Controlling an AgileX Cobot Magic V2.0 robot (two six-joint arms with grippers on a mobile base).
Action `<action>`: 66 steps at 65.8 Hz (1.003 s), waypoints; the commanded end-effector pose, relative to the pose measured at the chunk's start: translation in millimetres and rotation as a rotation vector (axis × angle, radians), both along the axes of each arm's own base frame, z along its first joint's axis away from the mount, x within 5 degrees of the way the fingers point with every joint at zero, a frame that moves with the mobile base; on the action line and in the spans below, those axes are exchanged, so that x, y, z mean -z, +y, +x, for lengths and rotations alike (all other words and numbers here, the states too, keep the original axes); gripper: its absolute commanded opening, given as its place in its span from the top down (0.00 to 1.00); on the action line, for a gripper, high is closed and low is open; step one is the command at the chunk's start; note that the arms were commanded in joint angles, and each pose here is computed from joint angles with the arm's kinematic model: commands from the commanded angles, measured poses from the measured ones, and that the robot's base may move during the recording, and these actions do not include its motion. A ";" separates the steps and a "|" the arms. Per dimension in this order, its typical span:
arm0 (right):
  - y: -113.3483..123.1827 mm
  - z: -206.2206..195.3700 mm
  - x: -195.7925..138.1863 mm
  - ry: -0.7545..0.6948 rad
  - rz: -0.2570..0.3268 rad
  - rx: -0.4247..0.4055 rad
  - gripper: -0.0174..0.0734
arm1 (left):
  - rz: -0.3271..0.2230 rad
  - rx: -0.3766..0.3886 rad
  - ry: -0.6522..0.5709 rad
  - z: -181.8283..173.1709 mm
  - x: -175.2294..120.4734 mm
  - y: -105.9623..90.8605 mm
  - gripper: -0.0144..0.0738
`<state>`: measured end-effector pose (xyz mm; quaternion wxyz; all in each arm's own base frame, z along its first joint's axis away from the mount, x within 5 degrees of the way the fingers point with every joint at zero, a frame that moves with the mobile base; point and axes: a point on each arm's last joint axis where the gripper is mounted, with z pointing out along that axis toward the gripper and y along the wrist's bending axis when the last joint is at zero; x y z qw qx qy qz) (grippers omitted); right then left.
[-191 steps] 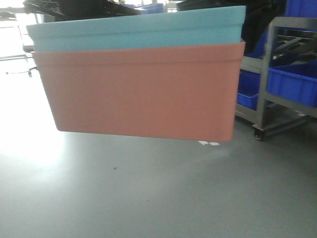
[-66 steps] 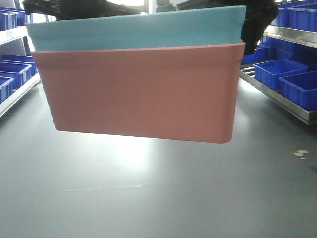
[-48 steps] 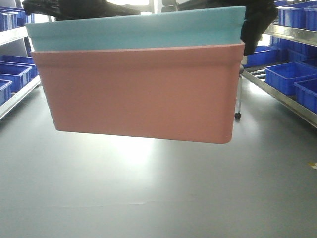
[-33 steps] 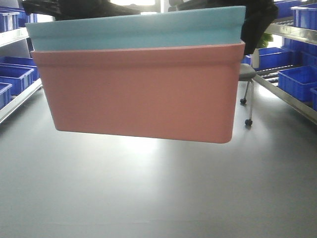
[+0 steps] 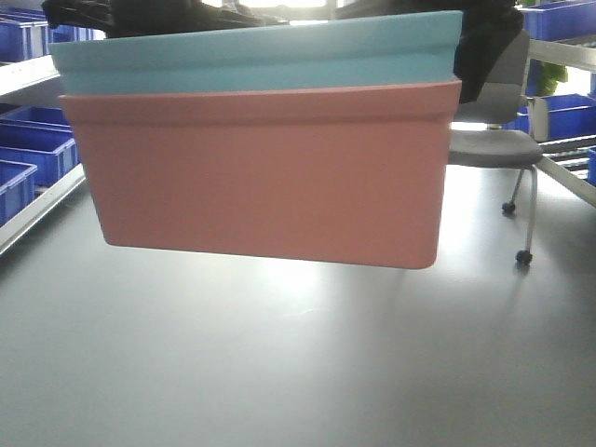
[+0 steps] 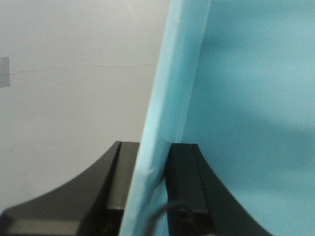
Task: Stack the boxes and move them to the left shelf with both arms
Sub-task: 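Hold the stack with both grippers while the base turns toward the shelf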
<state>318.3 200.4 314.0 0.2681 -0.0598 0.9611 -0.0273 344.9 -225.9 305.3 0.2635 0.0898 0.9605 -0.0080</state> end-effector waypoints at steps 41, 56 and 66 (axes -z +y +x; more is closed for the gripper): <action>24.3 0.4 -27.9 -0.157 0.220 -0.071 0.75 | -0.269 0.053 -0.121 -16.4 -45.6 -23.8 0.84; 24.3 0.4 -27.9 -0.157 0.220 -0.071 0.75 | -0.270 0.053 -0.120 -16.5 -45.6 -23.9 0.84; 24.3 0.4 -27.9 -0.157 0.220 -0.071 0.75 | -0.270 0.053 -0.120 -16.5 -45.6 -23.9 0.84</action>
